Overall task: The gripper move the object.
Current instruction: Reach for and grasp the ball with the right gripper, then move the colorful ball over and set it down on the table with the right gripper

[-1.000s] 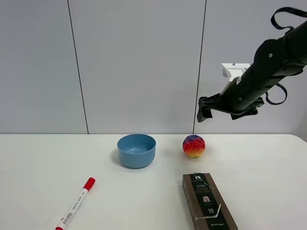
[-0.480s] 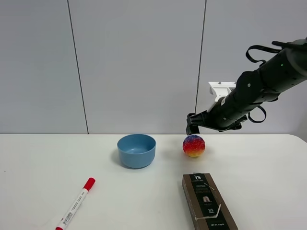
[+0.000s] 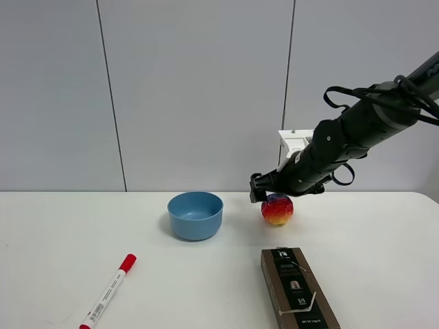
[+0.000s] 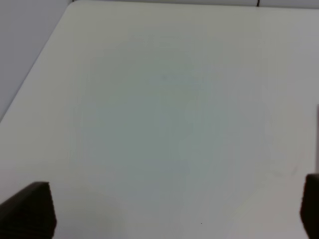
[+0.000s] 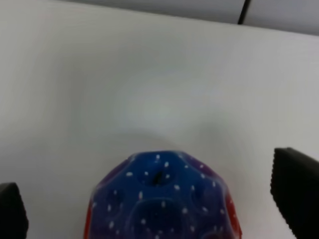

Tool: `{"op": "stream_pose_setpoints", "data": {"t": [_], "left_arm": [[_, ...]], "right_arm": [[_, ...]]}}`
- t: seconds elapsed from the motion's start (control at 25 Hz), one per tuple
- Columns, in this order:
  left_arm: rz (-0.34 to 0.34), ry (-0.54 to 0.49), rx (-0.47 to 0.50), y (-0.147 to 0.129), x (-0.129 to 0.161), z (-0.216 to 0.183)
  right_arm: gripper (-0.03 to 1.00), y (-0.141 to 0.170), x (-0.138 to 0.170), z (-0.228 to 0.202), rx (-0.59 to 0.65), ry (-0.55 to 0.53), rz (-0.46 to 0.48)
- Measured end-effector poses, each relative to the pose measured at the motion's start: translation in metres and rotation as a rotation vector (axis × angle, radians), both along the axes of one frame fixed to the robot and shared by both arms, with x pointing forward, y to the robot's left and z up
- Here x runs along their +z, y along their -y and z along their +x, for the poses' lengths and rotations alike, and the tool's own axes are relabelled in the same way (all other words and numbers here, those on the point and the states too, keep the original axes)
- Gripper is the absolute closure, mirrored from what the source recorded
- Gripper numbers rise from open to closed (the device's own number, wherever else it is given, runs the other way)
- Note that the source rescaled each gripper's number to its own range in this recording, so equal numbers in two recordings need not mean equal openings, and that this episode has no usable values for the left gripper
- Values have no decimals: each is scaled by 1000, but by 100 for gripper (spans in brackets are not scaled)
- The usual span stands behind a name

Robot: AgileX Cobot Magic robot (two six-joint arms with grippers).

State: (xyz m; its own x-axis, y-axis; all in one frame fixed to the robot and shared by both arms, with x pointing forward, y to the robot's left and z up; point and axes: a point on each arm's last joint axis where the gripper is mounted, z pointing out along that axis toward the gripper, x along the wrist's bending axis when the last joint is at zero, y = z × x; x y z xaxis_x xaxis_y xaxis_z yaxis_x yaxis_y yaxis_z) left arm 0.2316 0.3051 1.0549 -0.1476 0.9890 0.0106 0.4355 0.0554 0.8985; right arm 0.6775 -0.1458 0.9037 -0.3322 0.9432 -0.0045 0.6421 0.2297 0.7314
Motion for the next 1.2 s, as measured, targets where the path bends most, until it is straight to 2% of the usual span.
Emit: {"op": "stream_pose_setpoints", "data": {"t": [0.32, 0.76, 0.84, 0.92, 1.08, 1.2], "left_arm": [[0, 0, 0, 0, 0, 0], [0, 0, 0, 0, 0, 0], [0, 0, 0, 0, 0, 0], [0, 0, 0, 0, 0, 0], [0, 0, 0, 0, 0, 0], [0, 0, 0, 0, 0, 0]], "right_arm": [[-3, 0, -14, -2, 28, -42, -50], [-3, 0, -34, -2, 37, -73, -70], [8, 0, -33, -1, 39, -59, -66], [28, 0, -32, 0, 49, -47, -73], [96, 0, -31, 1, 62, -28, -81], [97, 0, -31, 1, 69, -24, -87]]}}
